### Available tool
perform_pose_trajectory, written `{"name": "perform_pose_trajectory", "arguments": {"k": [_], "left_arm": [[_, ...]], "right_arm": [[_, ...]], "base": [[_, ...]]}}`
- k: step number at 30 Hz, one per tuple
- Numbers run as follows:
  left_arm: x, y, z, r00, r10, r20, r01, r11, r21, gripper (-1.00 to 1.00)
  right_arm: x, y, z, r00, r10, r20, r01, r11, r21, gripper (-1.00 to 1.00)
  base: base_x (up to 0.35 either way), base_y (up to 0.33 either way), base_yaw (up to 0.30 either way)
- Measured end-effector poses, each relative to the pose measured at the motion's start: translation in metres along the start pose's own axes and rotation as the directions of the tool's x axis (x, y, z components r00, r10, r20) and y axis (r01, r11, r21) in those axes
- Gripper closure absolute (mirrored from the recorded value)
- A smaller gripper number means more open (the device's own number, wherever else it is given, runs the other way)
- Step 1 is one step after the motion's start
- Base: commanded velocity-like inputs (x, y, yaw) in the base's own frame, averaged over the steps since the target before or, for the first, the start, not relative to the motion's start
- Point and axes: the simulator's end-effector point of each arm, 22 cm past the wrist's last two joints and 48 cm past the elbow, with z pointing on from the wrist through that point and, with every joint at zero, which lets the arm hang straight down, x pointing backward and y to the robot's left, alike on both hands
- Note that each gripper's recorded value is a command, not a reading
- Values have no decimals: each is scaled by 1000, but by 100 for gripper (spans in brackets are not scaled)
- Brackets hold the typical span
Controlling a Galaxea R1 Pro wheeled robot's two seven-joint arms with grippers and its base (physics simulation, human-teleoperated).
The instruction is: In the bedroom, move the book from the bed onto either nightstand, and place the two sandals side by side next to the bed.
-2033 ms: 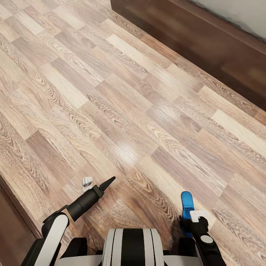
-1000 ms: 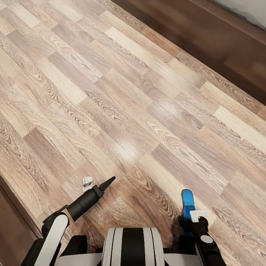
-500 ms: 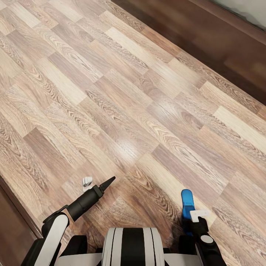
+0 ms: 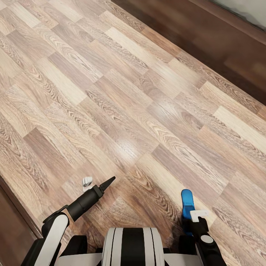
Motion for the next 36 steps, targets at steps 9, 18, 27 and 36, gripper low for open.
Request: {"name": "perform_pose_trajectory", "arguments": {"k": [9,18,27,36], "left_arm": [[-1,-2,0,1000,3,2,-3,1000,3,-100],[-4,-8,-1,1000,11,7,-11,1000,10,-100],[-7,-16,-3,1000,22,14,-22,1000,21,-100],[-14,-34,-6,999,45,27,-46,998,43,-100]], "right_arm": [[-2,0,-1,1000,2,4,-2,1000,0,100],[-8,-1,-4,1000,6,17,-6,1000,0,100],[-16,-3,-7,999,9,34,-9,1000,3,100],[-37,-8,-17,997,17,78,-17,1000,5,100]], "base": [[0,0,0],[0,0,0],[0,0,0],[0,0,0]]}}
